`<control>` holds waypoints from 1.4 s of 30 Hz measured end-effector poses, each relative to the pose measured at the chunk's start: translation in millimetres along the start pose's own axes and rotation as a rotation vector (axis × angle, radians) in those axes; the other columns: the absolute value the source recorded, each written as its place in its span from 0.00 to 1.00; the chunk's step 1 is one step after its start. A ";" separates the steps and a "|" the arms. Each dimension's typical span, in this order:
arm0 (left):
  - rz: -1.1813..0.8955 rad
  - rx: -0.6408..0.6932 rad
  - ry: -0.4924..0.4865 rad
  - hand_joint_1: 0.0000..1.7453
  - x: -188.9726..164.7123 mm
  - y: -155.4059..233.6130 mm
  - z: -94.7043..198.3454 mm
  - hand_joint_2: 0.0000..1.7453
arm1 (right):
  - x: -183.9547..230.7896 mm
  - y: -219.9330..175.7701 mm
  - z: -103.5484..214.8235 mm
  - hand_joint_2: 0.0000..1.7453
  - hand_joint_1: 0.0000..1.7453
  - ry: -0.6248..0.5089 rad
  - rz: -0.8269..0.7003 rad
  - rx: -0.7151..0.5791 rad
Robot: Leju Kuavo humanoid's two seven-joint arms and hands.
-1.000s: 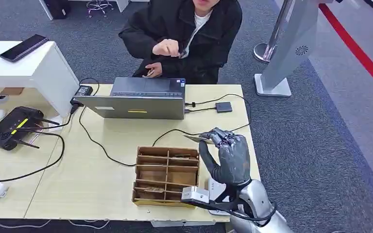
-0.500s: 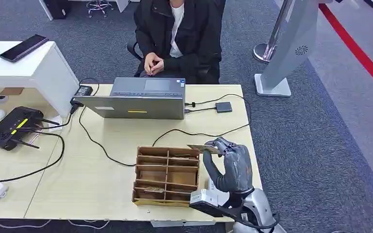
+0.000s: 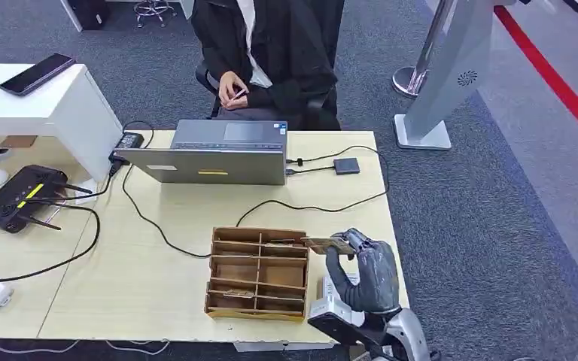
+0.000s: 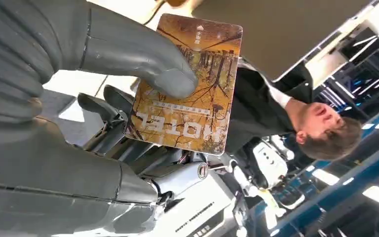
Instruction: Pass the card to the sensor for recognition and then transmit it.
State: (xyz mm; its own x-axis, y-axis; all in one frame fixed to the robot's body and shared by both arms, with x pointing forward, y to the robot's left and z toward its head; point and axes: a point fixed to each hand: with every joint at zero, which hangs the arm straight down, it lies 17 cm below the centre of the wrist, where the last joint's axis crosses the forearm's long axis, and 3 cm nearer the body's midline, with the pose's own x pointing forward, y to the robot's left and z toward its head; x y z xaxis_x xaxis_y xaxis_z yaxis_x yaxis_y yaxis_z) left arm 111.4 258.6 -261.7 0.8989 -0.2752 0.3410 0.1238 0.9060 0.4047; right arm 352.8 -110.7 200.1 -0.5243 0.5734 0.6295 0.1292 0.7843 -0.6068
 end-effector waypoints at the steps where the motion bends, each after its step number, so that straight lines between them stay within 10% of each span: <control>1: 0.000 0.000 0.000 0.00 0.0 0.0 0.0 0.00 | -0.6 0.0 0.6 1.00 1.00 0.003 0.000 0.000; 42: 0.030 0.016 0.013 0.00 -2.2 2.9 -0.2 0.00 | -75.2 35.6 57.7 1.00 1.00 0.313 -0.059 0.093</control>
State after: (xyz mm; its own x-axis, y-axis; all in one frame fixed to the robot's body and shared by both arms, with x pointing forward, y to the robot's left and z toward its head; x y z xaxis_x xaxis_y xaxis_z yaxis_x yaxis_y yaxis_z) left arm 109.8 261.9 -261.4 0.9075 -0.2434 0.3424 0.0897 0.9085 0.4081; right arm 348.3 -139.6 103.1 -0.2424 0.5839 0.7748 0.0212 0.8016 -0.5975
